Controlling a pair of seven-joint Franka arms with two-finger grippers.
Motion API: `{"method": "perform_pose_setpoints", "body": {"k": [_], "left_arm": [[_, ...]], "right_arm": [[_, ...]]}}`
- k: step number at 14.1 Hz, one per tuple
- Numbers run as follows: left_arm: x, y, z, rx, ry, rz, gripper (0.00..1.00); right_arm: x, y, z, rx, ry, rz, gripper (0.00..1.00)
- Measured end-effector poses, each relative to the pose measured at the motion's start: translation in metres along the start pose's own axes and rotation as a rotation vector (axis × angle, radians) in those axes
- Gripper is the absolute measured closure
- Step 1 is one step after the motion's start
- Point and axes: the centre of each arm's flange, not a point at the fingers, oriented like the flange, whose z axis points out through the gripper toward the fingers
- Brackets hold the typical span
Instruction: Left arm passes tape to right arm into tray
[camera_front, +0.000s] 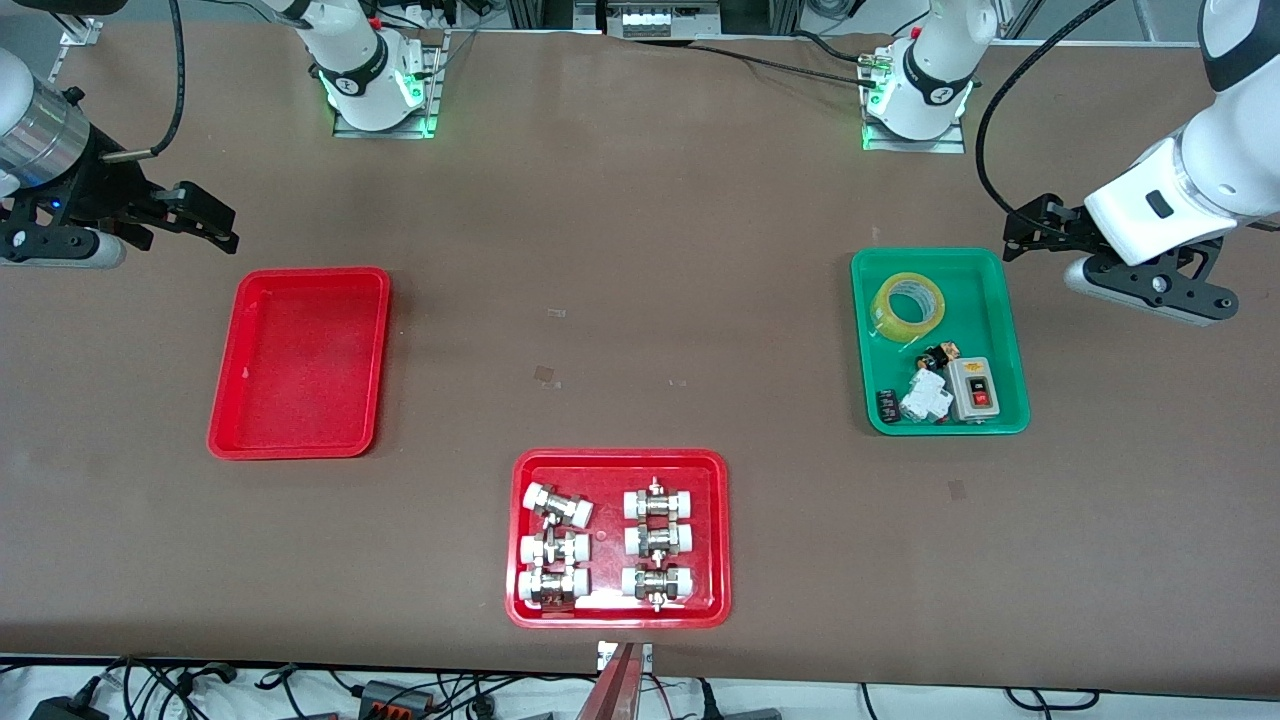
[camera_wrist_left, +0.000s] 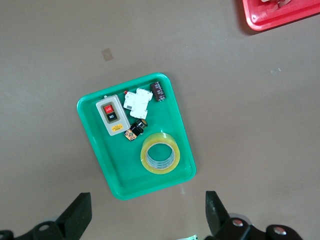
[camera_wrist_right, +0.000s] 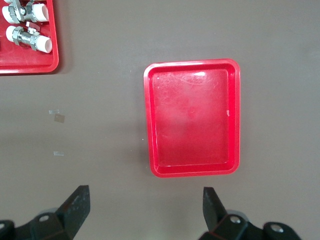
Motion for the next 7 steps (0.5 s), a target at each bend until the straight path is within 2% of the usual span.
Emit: {"method": "perform_pose_setpoints", "body": {"k": [7], "left_arm": [[0.0000, 0.0000, 0.0004, 0.000, -0.001, 0.000, 0.00]], "right_arm": [[0.0004, -0.0001, -0.0016, 0.001, 0.006, 0.000, 0.00]]}}
